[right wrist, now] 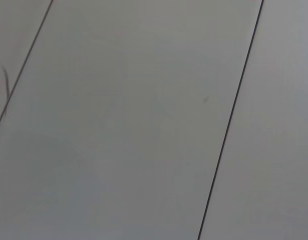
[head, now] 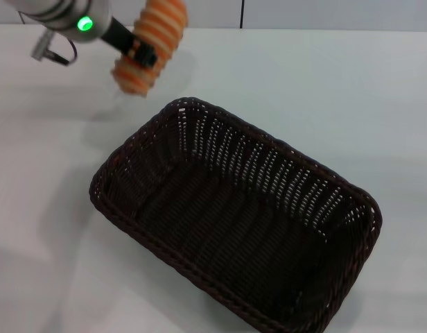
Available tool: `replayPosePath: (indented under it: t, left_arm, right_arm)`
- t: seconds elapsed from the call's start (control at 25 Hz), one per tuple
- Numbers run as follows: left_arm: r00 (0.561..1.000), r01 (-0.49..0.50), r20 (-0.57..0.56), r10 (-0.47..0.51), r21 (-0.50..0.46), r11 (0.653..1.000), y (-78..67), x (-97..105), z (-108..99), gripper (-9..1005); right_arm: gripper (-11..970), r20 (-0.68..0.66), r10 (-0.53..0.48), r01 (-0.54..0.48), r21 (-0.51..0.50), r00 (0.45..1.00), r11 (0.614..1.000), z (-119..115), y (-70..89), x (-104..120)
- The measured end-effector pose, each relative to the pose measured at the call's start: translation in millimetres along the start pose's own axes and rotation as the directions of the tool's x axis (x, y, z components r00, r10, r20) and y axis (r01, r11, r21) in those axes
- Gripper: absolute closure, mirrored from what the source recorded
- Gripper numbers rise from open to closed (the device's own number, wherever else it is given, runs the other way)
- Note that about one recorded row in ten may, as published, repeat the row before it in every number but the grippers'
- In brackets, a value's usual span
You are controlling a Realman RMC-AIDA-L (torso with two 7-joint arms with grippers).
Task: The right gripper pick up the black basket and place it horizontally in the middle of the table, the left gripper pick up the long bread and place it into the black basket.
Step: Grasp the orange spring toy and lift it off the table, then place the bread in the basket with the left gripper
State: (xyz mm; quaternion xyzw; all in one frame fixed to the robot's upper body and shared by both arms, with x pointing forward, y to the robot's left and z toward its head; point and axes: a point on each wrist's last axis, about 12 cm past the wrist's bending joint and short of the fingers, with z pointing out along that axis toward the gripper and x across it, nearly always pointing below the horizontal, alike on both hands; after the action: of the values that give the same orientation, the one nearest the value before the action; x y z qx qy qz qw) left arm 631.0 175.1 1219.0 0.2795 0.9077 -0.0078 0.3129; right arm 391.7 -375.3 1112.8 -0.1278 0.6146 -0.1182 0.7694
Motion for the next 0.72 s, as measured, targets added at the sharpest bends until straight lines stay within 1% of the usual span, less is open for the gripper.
replayPosePath:
  t: [0.04,0.08,0.12,0.16,0.2,0.24,0.32,0.36,0.4,0.52,0.64,0.68,0.72]
  left_arm:
    - [1.0,-0.004,0.028,0.004,0.005,1.0,-1.1,-1,-11,570]
    - [0.998,-0.02,0.065,0.019,0.014,1.0,-5.4,-1,-34,582]
    - [0.998,-0.02,0.065,0.019,0.014,1.0,-5.4,-1,-34,594]
    - [0.997,-0.045,0.068,0.044,0.019,0.999,-12.4,5,-50,607]
    - [0.997,-0.045,0.068,0.044,0.019,0.999,-12.4,5,-50,610]
    - [0.996,-0.062,0.064,0.06,0.031,0.998,-18.1,9,-55,614]
    - [0.996,-0.062,0.064,0.06,0.031,0.998,-18.1,9,-55,620]
    - [0.992,-0.126,0.029,0.123,0.098,0.987,-43.1,31,-68,624]
    - [0.992,-0.126,0.029,0.123,0.098,0.987,-43.1,31,-68,627]
    - [0.984,-0.176,-0.009,0.179,0.144,0.974,-62.7,52,-74,637]
    - [0.977,-0.194,-0.053,0.205,0.17,0.966,-71.2,66,-75,647]
    - [0.973,-0.196,-0.087,0.215,0.185,0.963,-74.6,75,-74,654]
    - [0.973,-0.196,-0.087,0.215,0.185,0.963,-74.6,75,-74,660]
  right_arm:
    - [573,0.003,-0.001,0.001,0.0,1.0,1.0,1,-0.3,0]
    - [574,0.009,-0.003,0.003,0.0,1.0,1.0,4,-0.8,-1]
    - [574,0.009,-0.003,0.003,0.0,1.0,1.0,4,-0.8,-1]
    - [574,0.013,-0.005,0.005,-0.001,1.0,1.0,6,-1.0,-3]
    - [574,0.013,-0.005,0.005,-0.001,1.0,1.0,6,-1.0,-3]
    - [574,0.015,-0.007,0.007,-0.001,1.0,1.0,7,-1.2,-3]
    - [574,0.018,-0.011,0.011,0.0,1.0,1.0,9,-1.9,-4]
    - [574,0.018,-0.017,0.017,0.003,1.0,1.0,10,-3.1,-7]
    - [574,0.018,-0.017,0.017,0.003,1.0,1.0,10,-3.1,-7]
    - [574,0.014,-0.028,0.028,0.008,1.0,1.0,9,-4.8,-10]
    - [574,0.015,-0.035,0.035,0.01,0.999,0.999,9,-5.3,-14]
    - [574,0.017,-0.04,0.04,0.007,0.999,0.999,9,-4.7,-16]
    - [574,0.017,-0.04,0.04,0.007,0.999,0.999,9,-4.7,-16]
